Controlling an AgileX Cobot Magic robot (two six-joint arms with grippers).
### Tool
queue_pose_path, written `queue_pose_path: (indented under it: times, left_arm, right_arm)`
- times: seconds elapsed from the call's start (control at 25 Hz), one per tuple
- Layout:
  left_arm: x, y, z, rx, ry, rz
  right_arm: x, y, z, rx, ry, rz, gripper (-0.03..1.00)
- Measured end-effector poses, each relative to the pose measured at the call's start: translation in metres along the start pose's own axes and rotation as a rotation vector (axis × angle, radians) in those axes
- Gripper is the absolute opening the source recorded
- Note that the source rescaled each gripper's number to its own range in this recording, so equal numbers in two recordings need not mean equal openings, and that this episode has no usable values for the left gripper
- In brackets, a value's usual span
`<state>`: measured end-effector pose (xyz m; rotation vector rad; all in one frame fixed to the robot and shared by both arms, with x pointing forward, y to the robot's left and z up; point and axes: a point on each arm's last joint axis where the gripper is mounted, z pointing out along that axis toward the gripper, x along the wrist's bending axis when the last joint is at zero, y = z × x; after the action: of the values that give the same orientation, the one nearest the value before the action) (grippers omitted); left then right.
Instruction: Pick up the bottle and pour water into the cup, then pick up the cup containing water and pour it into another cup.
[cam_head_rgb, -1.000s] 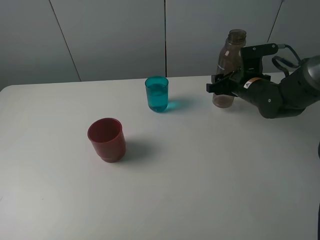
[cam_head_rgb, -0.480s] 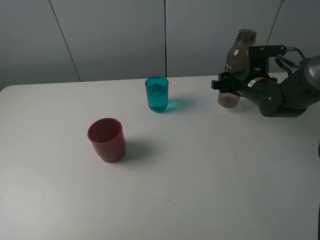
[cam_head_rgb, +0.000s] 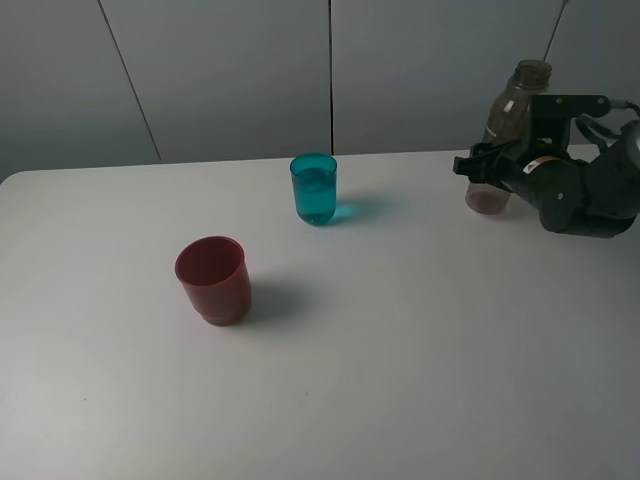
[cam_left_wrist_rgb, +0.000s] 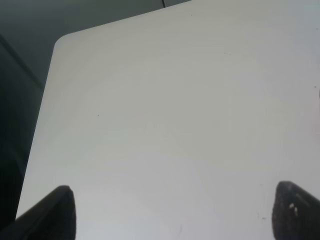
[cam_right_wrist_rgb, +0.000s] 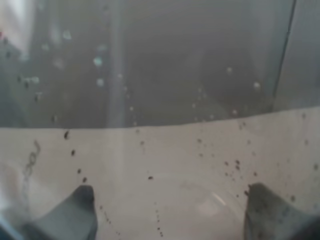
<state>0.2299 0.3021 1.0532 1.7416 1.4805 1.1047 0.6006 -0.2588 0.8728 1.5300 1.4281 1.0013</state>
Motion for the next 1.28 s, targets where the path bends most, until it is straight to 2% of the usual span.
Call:
queue_pose_path:
  times: [0.52,0.8,0.84,0.88,0.92,0.96,1.0,1.08,1.28]
  left_arm:
    - [0.0,0.0,0.0,0.0,0.0,0.0]
    - [0.0,0.0,0.0,0.0,0.0,0.004]
    - [0.0,0.0,0.0,0.0,0.0,0.004]
    - [0.0,0.0,0.0,0.0,0.0,0.004]
    - [0.0,0.0,0.0,0.0,0.0,0.004]
    - [0.0,0.0,0.0,0.0,0.0,0.004]
    - [0.0,0.0,0.0,0.0,0.0,0.004]
    - [0.0,0.0,0.0,0.0,0.0,0.004]
    - [0.0,0.0,0.0,0.0,0.0,0.004]
  right_arm:
    - [0.002,-0.009,0.002,0.068,0.036,-0.052,0.0]
    - [0.003,-0.008,0.002,0.066,0.041,-0.056,0.0]
    - [0.003,-0.008,0.002,0.065,0.044,-0.059,0.04]
    - [0.003,-0.008,0.002,0.065,0.047,-0.06,0.26]
    - [0.004,-0.008,0.002,0.065,0.052,-0.063,0.56]
    - [0.004,-0.008,0.002,0.065,0.055,-0.063,0.78]
    - [0.004,-0.008,0.002,0.065,0.057,-0.066,0.91]
    - [0.005,-0.009,0.002,0.07,0.062,-0.07,0.98]
    - [0.004,-0.005,-0.009,0.077,0.072,-0.076,0.99]
